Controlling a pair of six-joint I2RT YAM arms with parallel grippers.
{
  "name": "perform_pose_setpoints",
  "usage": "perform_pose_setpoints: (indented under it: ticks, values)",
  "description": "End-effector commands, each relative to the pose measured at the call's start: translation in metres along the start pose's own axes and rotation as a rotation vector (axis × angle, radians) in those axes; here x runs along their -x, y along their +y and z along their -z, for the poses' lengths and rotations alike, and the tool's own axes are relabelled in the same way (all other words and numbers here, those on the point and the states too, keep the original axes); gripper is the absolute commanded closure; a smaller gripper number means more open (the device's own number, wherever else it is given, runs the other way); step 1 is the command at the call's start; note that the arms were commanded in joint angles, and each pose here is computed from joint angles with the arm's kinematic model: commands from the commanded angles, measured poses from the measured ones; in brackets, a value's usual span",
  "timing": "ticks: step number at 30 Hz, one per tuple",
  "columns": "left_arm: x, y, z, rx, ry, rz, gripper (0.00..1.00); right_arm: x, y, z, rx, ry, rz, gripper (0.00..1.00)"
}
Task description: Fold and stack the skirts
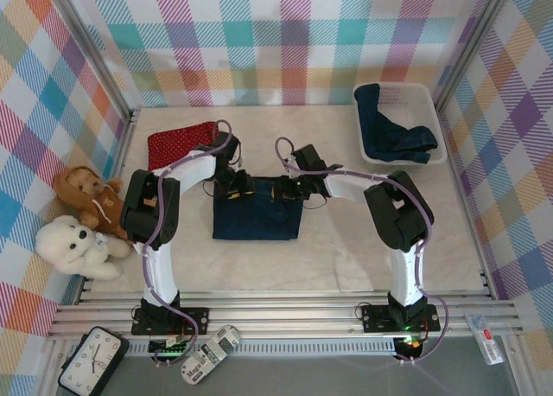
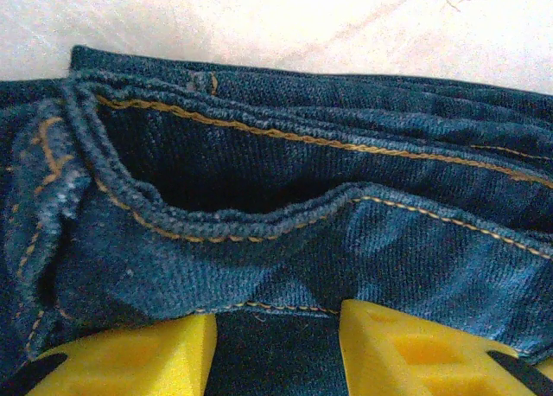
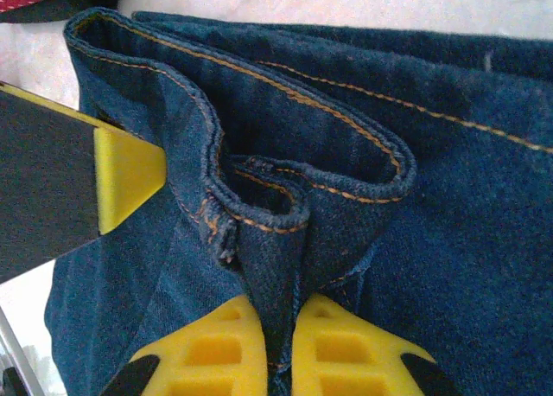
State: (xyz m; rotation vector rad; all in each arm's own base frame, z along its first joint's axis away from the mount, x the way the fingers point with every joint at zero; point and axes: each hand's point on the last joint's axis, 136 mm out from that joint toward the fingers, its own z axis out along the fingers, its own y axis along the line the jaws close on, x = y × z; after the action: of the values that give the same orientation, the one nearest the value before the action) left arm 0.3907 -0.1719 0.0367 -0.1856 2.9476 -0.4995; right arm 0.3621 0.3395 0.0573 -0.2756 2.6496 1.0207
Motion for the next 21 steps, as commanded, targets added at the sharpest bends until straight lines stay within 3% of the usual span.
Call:
perform_pose_setpoints:
  ticks: [1,5,9,12,16,18,21]
  values:
    - [-0.032,0.040,-0.018,0.104,0.118,0.019,0.56,0.029,0.010,0.013,-0.032,-0.076,0.002,0.95]
    - [-0.037,0.060,-0.019,0.142,0.130,0.037,0.56,0.012,-0.041,-0.016,-0.179,-0.010,-0.110,0.97]
    - [-0.033,0.054,-0.007,0.097,0.118,0.053,0.52,0.008,-0.047,-0.016,-0.215,0.020,-0.095,0.89]
    - [-0.022,0.036,0.015,0.041,0.076,0.069,0.46,0.014,-0.035,0.000,-0.202,-0.003,-0.045,0.72]
    - [-0.015,0.035,0.048,0.068,-0.020,0.136,0.33,0.020,-0.017,0.029,-0.190,-0.055,-0.023,0.51]
    - [-0.018,0.048,0.057,0.105,-0.061,0.200,0.26,0.017,-0.012,0.038,-0.189,-0.068,-0.020,0.42]
    - [-0.027,0.071,0.066,0.145,-0.088,0.298,0.25,0.011,0.015,0.044,-0.090,-0.077,0.027,0.23]
